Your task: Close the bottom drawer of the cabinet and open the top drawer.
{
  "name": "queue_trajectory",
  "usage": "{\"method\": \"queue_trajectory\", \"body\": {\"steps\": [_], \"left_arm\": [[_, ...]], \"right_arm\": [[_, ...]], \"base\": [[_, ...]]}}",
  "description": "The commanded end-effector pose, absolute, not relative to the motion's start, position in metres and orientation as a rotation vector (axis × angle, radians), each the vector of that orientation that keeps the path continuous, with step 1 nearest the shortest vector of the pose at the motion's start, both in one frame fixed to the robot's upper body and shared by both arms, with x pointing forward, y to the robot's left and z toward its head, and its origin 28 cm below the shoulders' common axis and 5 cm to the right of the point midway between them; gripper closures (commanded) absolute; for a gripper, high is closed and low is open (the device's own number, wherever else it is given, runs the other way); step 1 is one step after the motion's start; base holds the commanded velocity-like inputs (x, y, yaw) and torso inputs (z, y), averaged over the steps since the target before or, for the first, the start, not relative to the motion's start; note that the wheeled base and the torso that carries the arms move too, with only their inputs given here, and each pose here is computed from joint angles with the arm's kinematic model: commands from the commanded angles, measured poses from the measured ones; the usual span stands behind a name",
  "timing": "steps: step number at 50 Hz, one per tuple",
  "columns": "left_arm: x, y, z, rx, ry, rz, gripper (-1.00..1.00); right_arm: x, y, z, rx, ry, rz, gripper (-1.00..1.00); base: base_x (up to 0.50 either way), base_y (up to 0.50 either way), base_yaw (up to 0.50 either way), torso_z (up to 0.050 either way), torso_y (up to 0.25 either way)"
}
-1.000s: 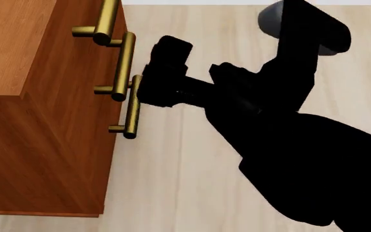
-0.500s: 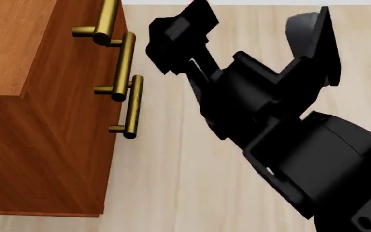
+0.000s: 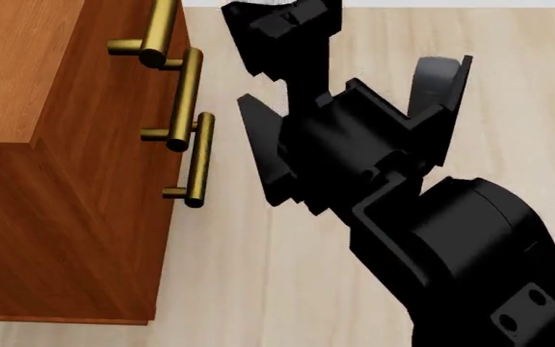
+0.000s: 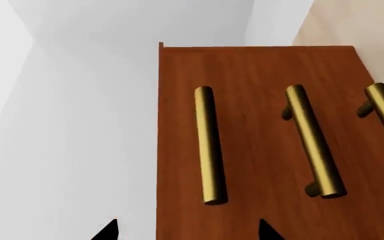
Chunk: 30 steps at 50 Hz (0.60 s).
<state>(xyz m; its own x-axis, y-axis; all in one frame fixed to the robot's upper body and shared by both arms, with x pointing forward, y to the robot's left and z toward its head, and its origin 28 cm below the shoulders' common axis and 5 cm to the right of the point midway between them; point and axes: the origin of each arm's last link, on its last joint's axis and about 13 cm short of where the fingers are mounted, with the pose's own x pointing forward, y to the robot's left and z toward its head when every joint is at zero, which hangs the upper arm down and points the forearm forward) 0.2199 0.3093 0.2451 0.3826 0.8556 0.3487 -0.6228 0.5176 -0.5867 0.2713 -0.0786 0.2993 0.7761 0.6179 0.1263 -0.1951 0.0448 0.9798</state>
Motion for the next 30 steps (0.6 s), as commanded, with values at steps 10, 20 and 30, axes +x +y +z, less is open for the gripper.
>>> {"method": "queue_trajectory", "body": {"steps": [10, 20, 30], "left_arm": [[0.219, 0.309, 0.245, -0.392, -0.682, 0.973, -1.0], [0.219, 0.309, 0.246, -0.393, -0.682, 0.974, -1.0], [0.219, 0.309, 0.246, -0.4, -0.683, 0.971, -1.0]], "right_arm": [[0.293, -0.061, 0.294, 1.357, 0.493, 0.688, -1.0], [0.308, -0.053, 0.297, 1.329, 0.514, 0.7, -1.0], [0.319, -0.046, 0.303, 1.328, 0.521, 0.702, -1.0]], "base": [[0.0, 0.0, 0.0, 0.0, 0.0], [0.0, 0.0, 0.0, 0.0, 0.0], [0.0, 0.0, 0.0, 0.0, 0.0]]}}
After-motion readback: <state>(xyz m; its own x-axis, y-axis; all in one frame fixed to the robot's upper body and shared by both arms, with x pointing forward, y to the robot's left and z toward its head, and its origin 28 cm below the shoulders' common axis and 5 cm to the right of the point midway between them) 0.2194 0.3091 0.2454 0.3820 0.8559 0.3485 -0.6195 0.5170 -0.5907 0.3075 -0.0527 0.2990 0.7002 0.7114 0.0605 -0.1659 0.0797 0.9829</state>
